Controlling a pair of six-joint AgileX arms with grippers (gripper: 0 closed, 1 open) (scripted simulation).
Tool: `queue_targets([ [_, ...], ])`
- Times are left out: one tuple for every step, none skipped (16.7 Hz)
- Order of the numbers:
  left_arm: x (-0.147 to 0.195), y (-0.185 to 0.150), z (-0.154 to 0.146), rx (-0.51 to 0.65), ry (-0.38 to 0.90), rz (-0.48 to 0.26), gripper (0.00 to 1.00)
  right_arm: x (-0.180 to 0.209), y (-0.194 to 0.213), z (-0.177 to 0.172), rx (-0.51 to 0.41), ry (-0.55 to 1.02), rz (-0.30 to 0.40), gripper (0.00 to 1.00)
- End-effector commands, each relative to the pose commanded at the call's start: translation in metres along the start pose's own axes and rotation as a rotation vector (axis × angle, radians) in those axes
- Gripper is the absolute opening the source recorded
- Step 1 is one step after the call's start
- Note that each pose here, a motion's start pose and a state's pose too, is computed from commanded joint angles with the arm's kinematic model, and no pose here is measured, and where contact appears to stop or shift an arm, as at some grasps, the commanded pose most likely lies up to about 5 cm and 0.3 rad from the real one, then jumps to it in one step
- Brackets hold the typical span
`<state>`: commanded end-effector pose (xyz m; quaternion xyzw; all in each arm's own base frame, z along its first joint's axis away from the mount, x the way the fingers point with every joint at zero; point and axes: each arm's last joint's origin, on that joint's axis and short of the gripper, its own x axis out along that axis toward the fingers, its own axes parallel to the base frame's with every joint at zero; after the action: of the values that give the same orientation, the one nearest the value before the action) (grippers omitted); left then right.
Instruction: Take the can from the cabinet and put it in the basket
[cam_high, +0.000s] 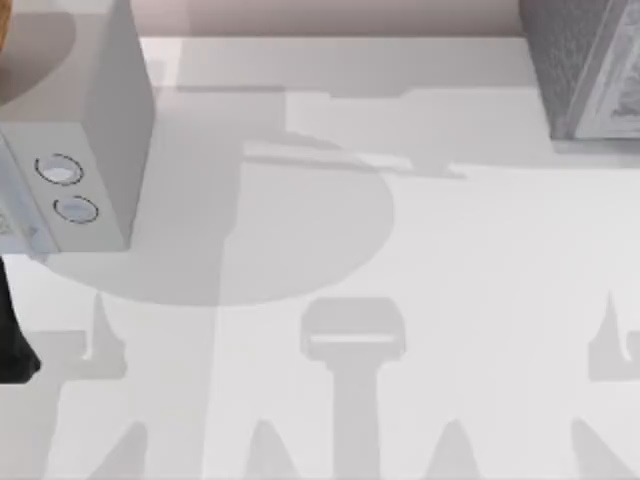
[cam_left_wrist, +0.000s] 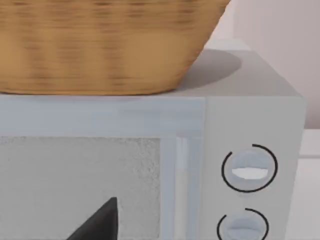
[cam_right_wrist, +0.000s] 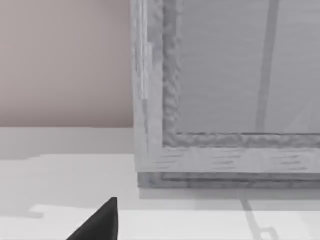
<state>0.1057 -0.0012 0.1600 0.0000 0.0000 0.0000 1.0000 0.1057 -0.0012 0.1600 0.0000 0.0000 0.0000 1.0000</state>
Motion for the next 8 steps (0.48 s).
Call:
queue_targets([
  [0.000,0.000,0.000,0.000,0.000,0.000,1.00,0.000,0.000,0.000,0.000,0.000,0.000,1.00],
  [0.000,0.000,0.000,0.000,0.000,0.000,1.00,0.000,0.000,0.000,0.000,0.000,0.000,1.00],
  [0.000,0.000,0.000,0.000,0.000,0.000,1.00,0.000,0.000,0.003,0.000,0.001,0.001,1.00],
  [0.000,0.000,0.000,0.000,0.000,0.000,1.00,0.000,0.000,0.008,0.000,0.003,0.001,1.00],
  [0.000,0.000,0.000,0.000,0.000,0.000,1.00,0.000,0.001,0.016,0.000,0.007,0.002,1.00],
  [0.000,0.000,0.000,0.000,0.000,0.000,1.00,0.000,0.001,0.027,-0.001,0.010,0.002,1.00],
  [0.000,0.000,0.000,0.000,0.000,0.000,1.00,0.001,0.002,0.040,-0.001,0.014,0.003,1.00],
  [0.000,0.000,0.000,0.000,0.000,0.000,1.00,0.002,0.003,0.056,-0.002,0.017,0.003,1.00],
])
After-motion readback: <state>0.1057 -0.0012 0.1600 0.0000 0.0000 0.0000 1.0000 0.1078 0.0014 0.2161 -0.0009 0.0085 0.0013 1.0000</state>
